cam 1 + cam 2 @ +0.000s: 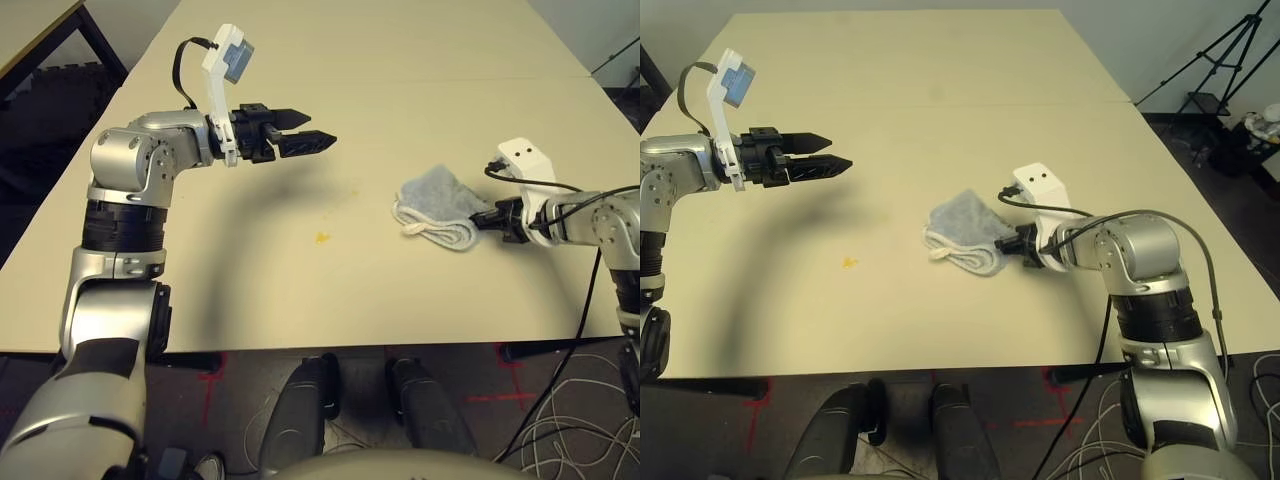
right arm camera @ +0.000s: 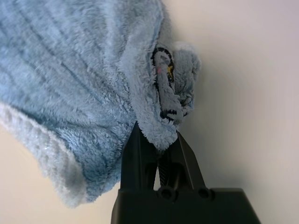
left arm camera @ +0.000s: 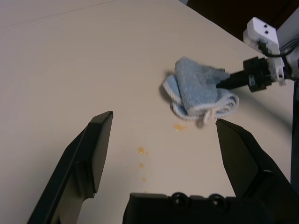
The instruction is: Wipe the water off the table with a rag.
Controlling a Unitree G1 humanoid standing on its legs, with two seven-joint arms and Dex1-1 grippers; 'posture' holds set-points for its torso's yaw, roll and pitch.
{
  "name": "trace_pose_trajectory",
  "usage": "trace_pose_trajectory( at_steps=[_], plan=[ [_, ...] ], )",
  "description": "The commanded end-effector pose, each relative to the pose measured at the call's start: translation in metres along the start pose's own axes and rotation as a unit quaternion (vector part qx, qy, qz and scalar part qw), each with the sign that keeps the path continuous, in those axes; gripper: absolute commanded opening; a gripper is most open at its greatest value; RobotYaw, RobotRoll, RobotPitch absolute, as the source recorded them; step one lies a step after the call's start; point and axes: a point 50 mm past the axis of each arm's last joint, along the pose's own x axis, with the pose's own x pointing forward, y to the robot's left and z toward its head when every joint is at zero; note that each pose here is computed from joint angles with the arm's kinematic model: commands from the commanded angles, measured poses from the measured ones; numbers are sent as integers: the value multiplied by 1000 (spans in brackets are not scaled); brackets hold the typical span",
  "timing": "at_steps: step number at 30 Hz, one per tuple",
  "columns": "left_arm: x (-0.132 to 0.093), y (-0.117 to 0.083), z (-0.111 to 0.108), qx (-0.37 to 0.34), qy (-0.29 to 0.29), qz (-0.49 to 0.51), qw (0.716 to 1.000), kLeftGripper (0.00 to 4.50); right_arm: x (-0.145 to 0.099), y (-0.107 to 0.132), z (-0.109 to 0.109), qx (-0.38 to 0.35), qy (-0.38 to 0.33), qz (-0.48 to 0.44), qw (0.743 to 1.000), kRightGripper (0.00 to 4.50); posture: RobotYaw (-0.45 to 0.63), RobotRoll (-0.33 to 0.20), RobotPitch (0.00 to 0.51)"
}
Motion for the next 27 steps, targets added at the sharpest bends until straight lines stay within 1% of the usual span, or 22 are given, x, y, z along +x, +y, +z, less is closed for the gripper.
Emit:
trace_pose_trajectory(
  at_steps=[1, 5, 9, 11, 15, 21, 27],
  plan=[
    [-1, 1, -3, 1, 6, 6, 1000, 4500, 4, 11, 12, -39, -26, 32, 998, 12, -62, 0, 205],
    [0, 1, -5, 0, 6, 6, 1000, 4500, 10, 36, 13, -40, -11, 100, 994, 12, -61, 0, 205],
    [1, 2, -5, 0, 7, 9, 1000, 4500, 11, 76, 18, -25, -3, 195, 980, 12, -57, 0, 208],
    [0, 3, -5, 0, 7, 10, 1000, 4500, 10, 88, 19, -22, 3, 225, 974, 12, -59, 0, 210],
    [0, 4, -6, -1, 8, 12, 1000, 4500, 8, 117, 24, -17, 12, 289, 957, 12, -61, 0, 214],
    [1, 5, -5, -1, 9, 14, 1000, 4500, 0, 158, 38, -22, 25, 374, 927, 12, -61, 0, 218],
    [0, 7, -5, -1, 10, 18, 1000, 4500, -8, 198, 41, -39, 53, 450, 891, 12, -55, 0, 226]
  ],
)
